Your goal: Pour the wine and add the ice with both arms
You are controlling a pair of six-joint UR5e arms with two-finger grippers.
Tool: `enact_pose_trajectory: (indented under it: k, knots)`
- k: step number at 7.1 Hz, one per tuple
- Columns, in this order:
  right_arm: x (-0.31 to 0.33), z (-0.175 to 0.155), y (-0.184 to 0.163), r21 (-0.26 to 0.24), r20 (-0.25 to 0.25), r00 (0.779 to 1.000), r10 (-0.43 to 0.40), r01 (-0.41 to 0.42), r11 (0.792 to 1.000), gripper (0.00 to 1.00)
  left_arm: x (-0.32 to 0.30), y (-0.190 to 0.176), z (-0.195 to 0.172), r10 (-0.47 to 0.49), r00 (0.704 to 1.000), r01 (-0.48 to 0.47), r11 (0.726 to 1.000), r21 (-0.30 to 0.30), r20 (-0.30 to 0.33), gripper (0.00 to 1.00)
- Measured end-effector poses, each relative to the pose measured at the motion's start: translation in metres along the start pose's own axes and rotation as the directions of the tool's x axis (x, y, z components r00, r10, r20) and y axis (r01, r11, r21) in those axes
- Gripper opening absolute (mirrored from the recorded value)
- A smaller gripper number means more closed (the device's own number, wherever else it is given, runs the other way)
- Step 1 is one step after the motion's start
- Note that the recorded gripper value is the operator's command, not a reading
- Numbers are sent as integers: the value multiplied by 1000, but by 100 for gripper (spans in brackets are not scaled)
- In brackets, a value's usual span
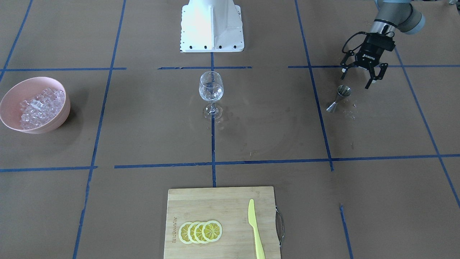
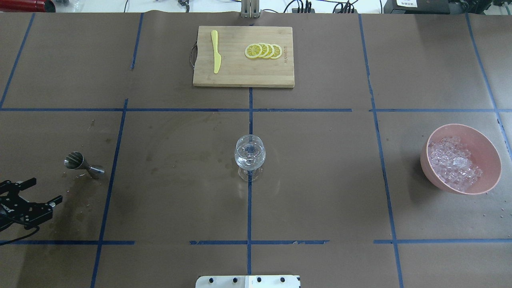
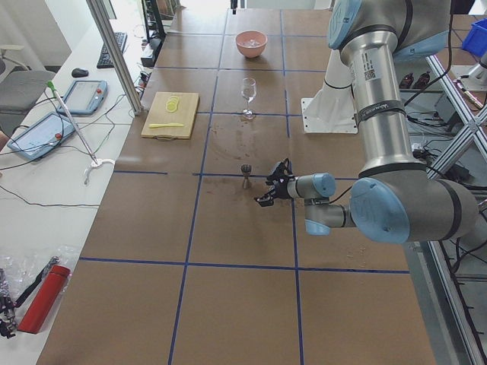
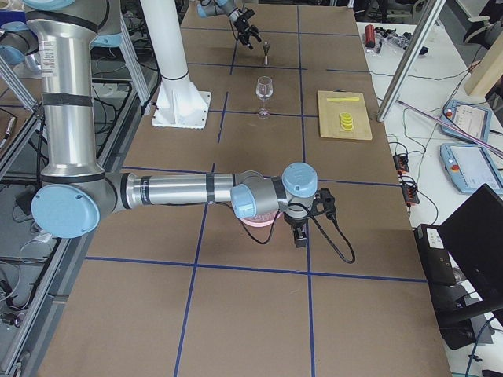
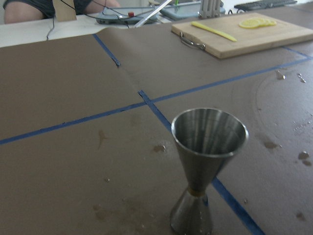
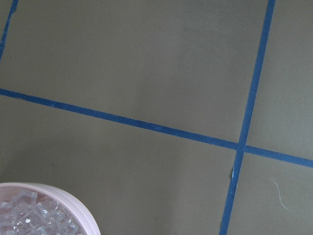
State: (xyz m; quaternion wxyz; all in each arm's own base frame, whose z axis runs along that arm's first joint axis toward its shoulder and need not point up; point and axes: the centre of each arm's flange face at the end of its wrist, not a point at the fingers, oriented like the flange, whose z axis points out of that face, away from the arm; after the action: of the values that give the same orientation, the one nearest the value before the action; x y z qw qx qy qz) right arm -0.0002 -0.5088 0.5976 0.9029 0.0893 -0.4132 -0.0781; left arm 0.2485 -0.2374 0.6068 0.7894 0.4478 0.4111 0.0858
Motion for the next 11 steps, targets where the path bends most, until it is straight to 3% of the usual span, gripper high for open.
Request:
enact_pose_trajectory:
  k: [4,6,8,9,11]
  knots:
    - [-81,-32,16,39,56,991,122,-124,992,100,-104,-30,-40,-34,999,38,989,-139,35,100]
    - [-139,-10,33,-28,64,981,184,-182,983,100,-158,-63,-61,-70,997,73,975,-208,21,100]
    - [-176,31,42,-77,-2,967,253,-253,964,99,-186,-85,-78,-154,988,148,961,-235,-5,100]
    - [-190,50,49,-73,-30,951,307,-308,949,92,-193,-81,-84,-179,984,174,953,-247,2,100]
    - [-202,78,64,-40,-82,922,378,-382,923,87,-202,-69,-86,-201,979,198,944,-265,19,100]
